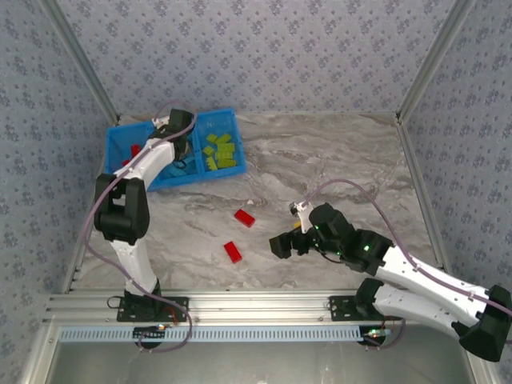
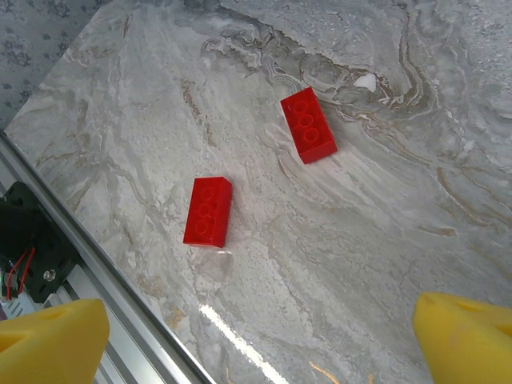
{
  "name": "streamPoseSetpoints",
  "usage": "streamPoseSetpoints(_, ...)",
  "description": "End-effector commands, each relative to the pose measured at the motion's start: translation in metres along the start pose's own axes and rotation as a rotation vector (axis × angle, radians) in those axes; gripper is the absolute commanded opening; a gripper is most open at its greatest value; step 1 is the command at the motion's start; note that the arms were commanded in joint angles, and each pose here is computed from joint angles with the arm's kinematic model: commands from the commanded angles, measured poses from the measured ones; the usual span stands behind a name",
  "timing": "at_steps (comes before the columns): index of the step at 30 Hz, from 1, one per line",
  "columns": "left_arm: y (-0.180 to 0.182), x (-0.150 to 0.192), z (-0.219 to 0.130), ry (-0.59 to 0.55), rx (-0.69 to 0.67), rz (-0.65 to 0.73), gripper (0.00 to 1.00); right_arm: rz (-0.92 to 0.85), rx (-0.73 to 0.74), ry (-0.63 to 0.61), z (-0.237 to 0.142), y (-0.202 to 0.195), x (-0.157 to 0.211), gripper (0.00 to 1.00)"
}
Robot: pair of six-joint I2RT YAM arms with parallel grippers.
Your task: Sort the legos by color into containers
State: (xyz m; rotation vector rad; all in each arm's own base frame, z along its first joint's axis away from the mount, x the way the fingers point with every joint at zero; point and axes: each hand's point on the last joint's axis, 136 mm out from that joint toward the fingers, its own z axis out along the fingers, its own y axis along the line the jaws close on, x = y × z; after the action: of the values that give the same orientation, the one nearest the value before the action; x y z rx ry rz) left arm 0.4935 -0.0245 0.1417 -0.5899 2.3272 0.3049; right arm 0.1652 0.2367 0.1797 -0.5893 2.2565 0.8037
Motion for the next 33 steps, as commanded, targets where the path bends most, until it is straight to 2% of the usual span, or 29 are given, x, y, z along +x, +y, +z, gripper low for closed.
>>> streamPoseSetpoints(1, 0.006, -0.019, -0.016, -0.027, -0.020, 0.037, 0.52, 0.030, 0.039, 0.004, -0.003, -0.010, 0.007, 1.00)
streamPoseSetpoints(6, 0.014, -0.028, -0.051, -0.054, 0.033, 0.020, 0.55, 0.045, 0.076, -0.008, -0.003, -0.018, 0.006, 1.00)
streamPoseSetpoints(10, 0.015, -0.026, -0.112, -0.109, 0.164, 0.027, 0.55, 0.049, 0.096, -0.023, 0.003, -0.022, 0.002, 1.00)
streamPoseSetpoints(16, 0.010, -0.007, -0.209, -0.255, 0.366, 0.298, 0.56, 0.035, 0.163, 0.008, 0.028, -0.030, -0.006, 1.00)
streamPoseSetpoints(18, 0.009, 0.010, -0.231, -0.274, 0.469, 0.398, 0.56, 0.025, 0.165, 0.029, 0.041, -0.029, -0.009, 1.00)
streamPoseSetpoints(21, 0.003, 0.045, -0.262, -0.314, 0.706, 0.541, 0.55, 0.004, 0.146, 0.056, 0.063, -0.023, -0.014, 1.00)
streamPoseSetpoints(23, -0.004, 0.081, -0.284, -0.383, 0.908, 0.726, 0.54, -0.018, 0.138, 0.076, 0.080, -0.020, -0.015, 1.00)
streamPoseSetpoints(25, -0.005, 0.117, -0.295, -0.438, 1.039, 0.893, 0.54, -0.033, 0.141, 0.091, 0.097, -0.021, -0.016, 1.00)
streamPoseSetpoints(29, -0.004, 0.176, -0.290, -0.485, 1.154, 1.143, 0.55, -0.056, 0.173, 0.142, 0.132, -0.026, -0.015, 0.96)
streamPoseSetpoints(31, -0.001, 0.201, -0.284, -0.462, 1.205, 1.261, 0.59, -0.075, 0.183, 0.168, 0.148, -0.028, -0.014, 0.91)
streamPoseSetpoints(33, 0.007, 0.232, -0.280, -0.420, 1.284, 1.438, 0.66, -0.092, 0.199, 0.188, 0.163, -0.031, -0.012, 0.87)
